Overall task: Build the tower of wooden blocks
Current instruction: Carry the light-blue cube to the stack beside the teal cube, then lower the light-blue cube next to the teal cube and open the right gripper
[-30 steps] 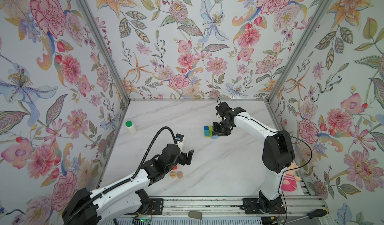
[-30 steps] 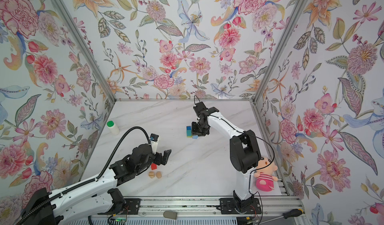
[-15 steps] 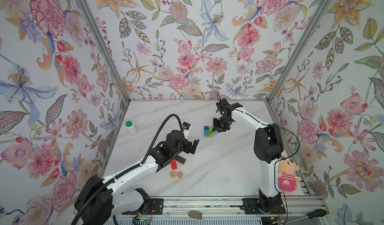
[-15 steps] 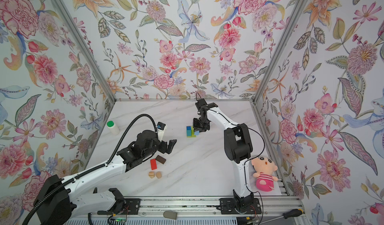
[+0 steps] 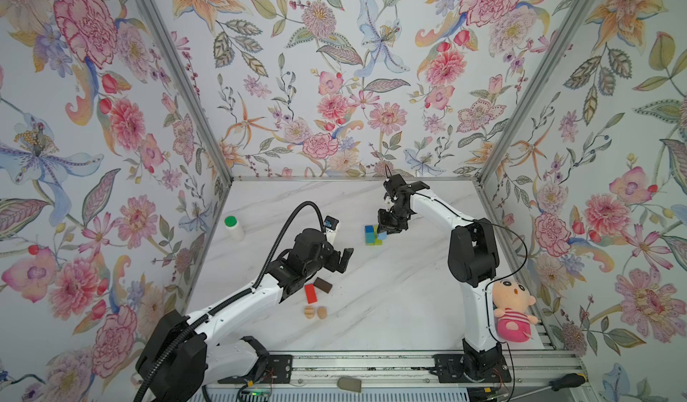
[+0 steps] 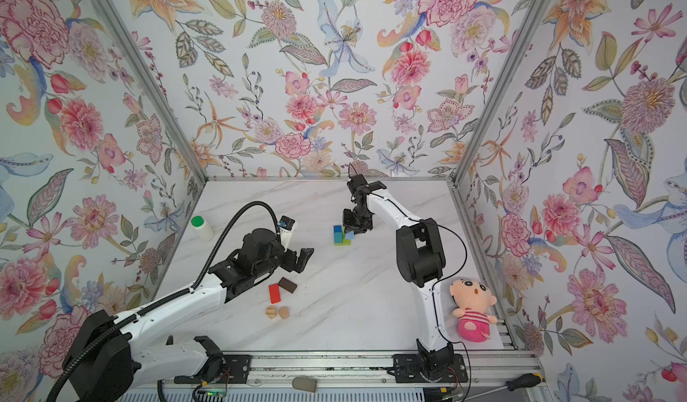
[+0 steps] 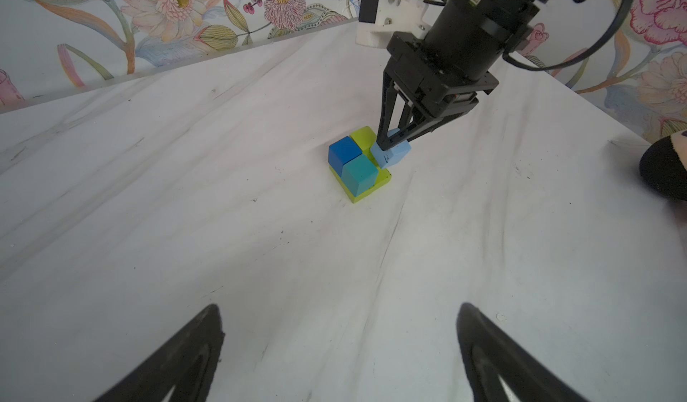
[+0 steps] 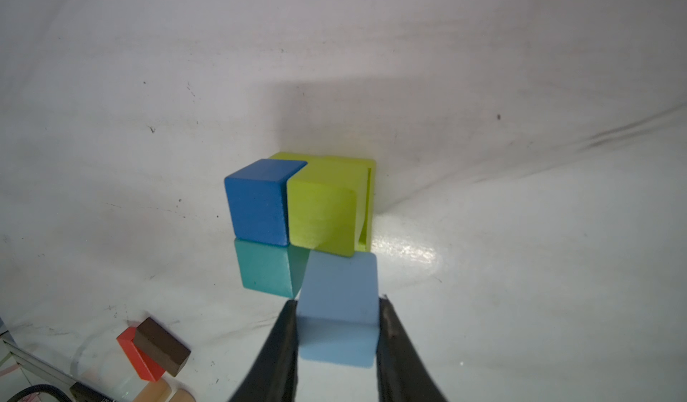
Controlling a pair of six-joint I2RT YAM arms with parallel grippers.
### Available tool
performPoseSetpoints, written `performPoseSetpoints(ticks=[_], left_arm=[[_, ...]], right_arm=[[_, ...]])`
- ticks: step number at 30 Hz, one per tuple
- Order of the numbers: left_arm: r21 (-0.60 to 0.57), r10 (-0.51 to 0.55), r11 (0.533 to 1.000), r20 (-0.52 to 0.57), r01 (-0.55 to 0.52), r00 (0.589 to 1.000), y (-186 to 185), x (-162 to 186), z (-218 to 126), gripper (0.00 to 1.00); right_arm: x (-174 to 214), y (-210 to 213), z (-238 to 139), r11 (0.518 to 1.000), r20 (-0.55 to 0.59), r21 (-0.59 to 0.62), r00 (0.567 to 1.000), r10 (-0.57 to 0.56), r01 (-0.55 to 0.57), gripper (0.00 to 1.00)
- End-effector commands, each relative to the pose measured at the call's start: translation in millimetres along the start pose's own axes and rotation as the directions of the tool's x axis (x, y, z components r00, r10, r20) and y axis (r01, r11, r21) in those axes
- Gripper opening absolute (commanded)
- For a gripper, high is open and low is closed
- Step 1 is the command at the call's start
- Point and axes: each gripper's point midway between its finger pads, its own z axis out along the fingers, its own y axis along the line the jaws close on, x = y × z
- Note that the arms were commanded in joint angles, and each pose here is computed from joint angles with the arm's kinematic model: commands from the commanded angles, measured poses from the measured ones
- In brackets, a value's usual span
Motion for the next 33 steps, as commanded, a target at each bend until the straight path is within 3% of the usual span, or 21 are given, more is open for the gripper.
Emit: performPoseSetpoints(ticks=[1,17,33], left_arm=[[0.013,0.015,1.000,0.010,-0.015,1.000,0.3,-11.8,1.1,0.99],[0.006,0.003,1.000,0.003,-0.003,1.000,4.0,-10.2,3.6,0.99],[0.004,0.000,1.000,0.002,0.000,1.000,6.8,-5.3,-0.2,0.99]], right_arm=[[2.6,-1.7,5.0,1.000,-0.033,0.002,0.999,-0.004,0.004,0.31],[2.5,-2.1,10.4,1.000,-0.050,-0.003,0.999,-0.009,0.009,0.34],[2.3,-0.9,11.7,1.000,-0.054,-0.006,0.999,0.001,-0.001,0.43]])
